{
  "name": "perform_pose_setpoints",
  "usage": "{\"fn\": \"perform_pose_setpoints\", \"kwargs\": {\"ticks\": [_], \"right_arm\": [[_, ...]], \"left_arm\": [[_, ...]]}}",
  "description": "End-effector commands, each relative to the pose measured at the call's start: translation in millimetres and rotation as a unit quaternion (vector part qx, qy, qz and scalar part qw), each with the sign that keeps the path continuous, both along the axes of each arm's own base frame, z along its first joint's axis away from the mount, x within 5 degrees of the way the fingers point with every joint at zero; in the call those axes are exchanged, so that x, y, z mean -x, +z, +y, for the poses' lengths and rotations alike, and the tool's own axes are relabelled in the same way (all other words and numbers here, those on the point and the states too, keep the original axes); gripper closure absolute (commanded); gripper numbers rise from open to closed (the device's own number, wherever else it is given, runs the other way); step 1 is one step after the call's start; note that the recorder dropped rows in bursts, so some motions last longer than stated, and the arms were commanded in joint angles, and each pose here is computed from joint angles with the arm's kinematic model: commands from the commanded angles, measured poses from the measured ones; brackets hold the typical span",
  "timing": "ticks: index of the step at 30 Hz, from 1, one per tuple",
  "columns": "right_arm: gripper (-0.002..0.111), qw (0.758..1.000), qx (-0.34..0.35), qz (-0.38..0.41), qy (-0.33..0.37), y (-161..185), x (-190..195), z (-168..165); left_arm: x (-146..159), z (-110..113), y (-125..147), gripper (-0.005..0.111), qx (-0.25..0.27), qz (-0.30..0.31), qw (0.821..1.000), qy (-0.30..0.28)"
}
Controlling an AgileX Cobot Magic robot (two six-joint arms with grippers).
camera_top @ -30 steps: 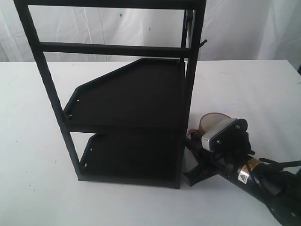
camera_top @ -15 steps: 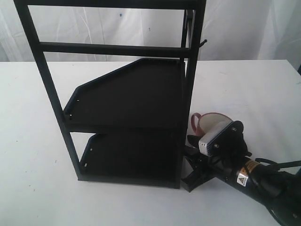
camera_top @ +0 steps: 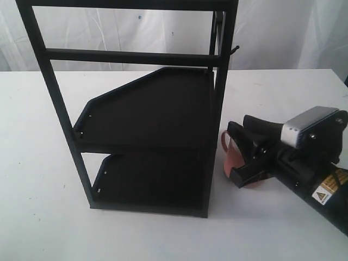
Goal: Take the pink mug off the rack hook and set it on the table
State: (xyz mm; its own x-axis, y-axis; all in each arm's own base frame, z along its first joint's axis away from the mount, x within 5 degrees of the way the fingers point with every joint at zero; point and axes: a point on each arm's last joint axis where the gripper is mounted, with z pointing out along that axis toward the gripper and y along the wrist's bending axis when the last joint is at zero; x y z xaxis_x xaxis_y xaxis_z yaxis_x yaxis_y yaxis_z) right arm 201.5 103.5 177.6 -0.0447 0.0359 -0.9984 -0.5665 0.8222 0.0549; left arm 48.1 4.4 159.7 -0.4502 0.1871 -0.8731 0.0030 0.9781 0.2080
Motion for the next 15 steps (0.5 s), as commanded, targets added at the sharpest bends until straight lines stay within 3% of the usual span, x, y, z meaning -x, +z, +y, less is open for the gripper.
{"fn": "perform_pose_setpoints", "kwargs": {"ticks": [1,5,7,10,13,15], "right_arm": [[0.076,0.996,-0.087,-0.02,0.03,30.7,15.4,-1.4],[0.081,0.98,-0.196,0.002,0.031,56.6,26.8,-8.6],[0.085,0.977,-0.213,0.024,0.012,61.7,30.2,-13.7],[0.092,0.977,-0.166,0.098,-0.087,54.7,28.4,-28.2],[0.1,0.956,-0.083,0.194,-0.206,40.4,23.3,-47.1],[0.103,0.947,-0.026,0.22,-0.233,37.0,21.2,-54.1]], "left_arm": [[1.1,-0.6,-3.2,0.107,0.008,0.012,1.0,0.001],[1.1,-0.6,-3.2,0.107,0.008,0.012,1.0,0.001],[1.1,-0.6,-3.2,0.107,0.008,0.012,1.0,0.001],[1.1,-0.6,-3.2,0.107,0.008,0.012,1.0,0.001],[1.1,-0.6,-3.2,0.107,0.008,0.012,1.0,0.001],[1.1,-0.6,-3.2,0.107,0.008,0.012,1.0,0.001]]}}
